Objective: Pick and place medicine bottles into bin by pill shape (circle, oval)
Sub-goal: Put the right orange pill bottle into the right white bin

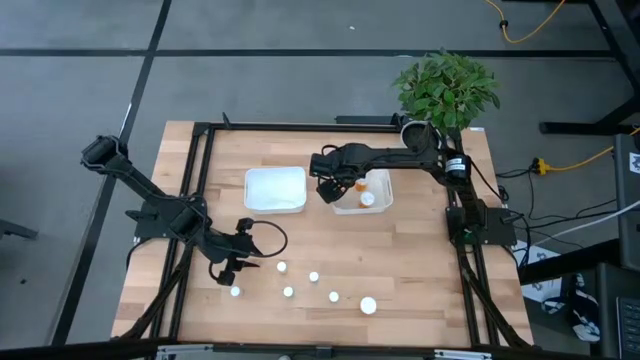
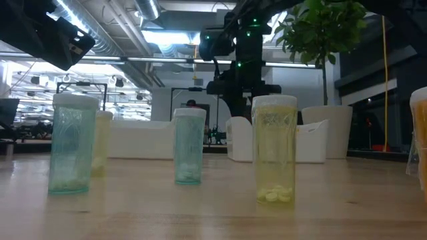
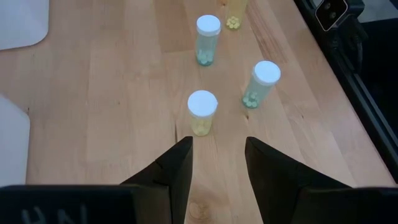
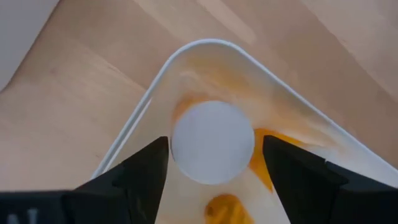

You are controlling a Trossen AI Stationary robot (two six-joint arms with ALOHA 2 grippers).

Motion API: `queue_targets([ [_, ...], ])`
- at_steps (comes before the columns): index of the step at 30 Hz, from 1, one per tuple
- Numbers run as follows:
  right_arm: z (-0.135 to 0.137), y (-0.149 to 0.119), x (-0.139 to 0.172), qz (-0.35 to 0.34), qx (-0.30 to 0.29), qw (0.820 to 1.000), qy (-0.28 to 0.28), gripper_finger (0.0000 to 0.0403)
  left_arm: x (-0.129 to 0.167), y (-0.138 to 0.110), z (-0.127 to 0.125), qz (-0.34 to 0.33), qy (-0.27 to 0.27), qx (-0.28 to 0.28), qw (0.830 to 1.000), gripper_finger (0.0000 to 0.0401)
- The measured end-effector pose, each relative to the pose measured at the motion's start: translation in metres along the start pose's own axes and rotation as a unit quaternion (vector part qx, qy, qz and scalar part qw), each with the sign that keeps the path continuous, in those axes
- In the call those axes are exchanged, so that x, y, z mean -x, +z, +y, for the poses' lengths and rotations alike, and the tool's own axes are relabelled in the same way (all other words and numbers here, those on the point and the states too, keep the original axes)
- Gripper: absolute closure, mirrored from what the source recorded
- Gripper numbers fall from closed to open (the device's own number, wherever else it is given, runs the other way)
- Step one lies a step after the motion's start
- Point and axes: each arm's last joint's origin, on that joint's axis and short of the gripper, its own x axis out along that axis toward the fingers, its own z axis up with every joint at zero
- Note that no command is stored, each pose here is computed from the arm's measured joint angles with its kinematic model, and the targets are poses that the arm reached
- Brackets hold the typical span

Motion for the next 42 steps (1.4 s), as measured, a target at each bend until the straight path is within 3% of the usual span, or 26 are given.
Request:
queue_targets([
  [9,0.003,0.003,0.048,0.001,0.015,1.0,0.002,0.0139,0.0,0.0,0.0,0.0,0.0,0.001,1.0,0.026],
  [15,0.024,-0.028,0.096,0.028,0.056,0.998,0.012,0.0139,0.0,0.0,0.0,0.0,0.0,0.023,1.0,0.026],
  [20,0.06,-0.077,0.123,0.041,0.107,0.992,0.048,0.0139,0.0,-0.001,-0.001,0.001,-0.003,0.024,1.0,0.026],
  [26,0.1,-0.16,0.143,0.055,0.162,0.983,0.07,0.0139,0.002,-0.002,-0.007,0.002,-0.013,0.028,1.0,0.0261],
  [36,0.132,-0.297,0.175,0.016,0.132,0.983,0.125,0.0139,0.003,-0.004,-0.01,0.003,-0.021,0.021,1.0,0.0261],
  [42,0.143,-0.344,0.163,0.067,0.135,0.982,0.111,0.0139,0.003,-0.004,-0.01,0.003,-0.02,0.02,1.0,0.0261],
])
